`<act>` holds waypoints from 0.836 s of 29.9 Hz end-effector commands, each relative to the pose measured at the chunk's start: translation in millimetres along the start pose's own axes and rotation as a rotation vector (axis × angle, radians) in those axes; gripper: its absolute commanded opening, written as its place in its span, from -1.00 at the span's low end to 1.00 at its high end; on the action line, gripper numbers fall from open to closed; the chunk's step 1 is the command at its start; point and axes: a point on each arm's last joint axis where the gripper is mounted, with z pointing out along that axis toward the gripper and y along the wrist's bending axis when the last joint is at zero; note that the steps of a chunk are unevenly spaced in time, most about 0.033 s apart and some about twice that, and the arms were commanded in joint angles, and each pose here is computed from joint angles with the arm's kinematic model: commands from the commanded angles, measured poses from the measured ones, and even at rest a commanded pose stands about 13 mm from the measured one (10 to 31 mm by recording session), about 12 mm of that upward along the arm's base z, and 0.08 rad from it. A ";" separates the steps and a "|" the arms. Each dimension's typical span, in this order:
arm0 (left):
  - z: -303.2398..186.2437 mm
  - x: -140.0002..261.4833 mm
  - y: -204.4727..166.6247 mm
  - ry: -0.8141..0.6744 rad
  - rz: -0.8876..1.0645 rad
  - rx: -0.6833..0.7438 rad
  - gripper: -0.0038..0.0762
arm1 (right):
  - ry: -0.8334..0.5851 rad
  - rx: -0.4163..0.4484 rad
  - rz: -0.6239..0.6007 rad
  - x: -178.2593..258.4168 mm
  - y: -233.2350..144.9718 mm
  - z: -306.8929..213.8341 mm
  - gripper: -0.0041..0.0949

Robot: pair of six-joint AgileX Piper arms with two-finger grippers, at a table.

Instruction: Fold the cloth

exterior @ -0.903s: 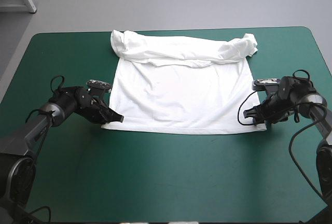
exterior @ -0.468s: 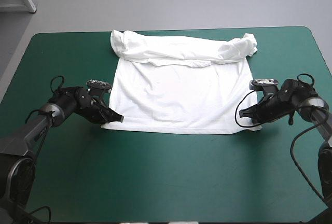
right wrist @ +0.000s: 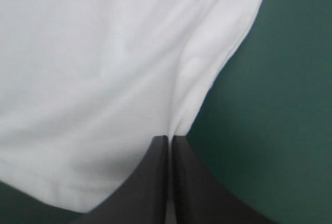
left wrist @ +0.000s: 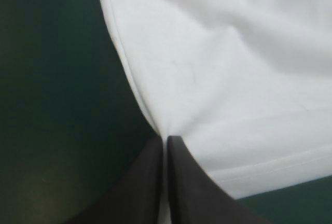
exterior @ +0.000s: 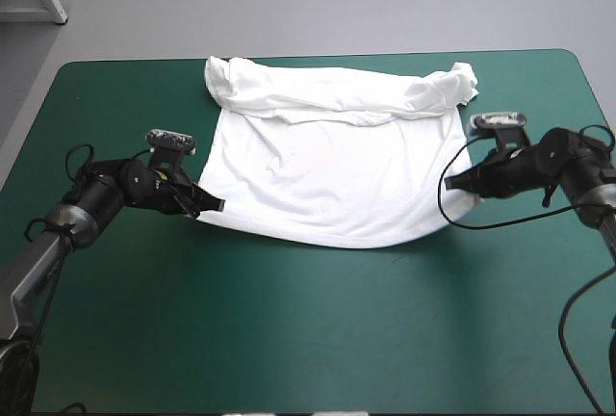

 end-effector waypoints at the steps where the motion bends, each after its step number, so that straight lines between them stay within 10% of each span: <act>1: -50.1 -32.7 -4.2 -0.256 0.010 -0.029 -0.86 | -0.272 0.023 -0.064 -34.5 16.6 -71.3 -0.95; 14: -224.4 -121.9 -15.8 -0.866 0.094 -0.104 -0.86 | -0.892 0.077 -0.230 -93.7 63.2 -263.9 -0.95; 25: -380.2 -122.9 -35.7 -1.341 0.193 -0.190 -0.86 | -1.246 0.124 -0.330 -79.6 93.6 -369.6 -0.95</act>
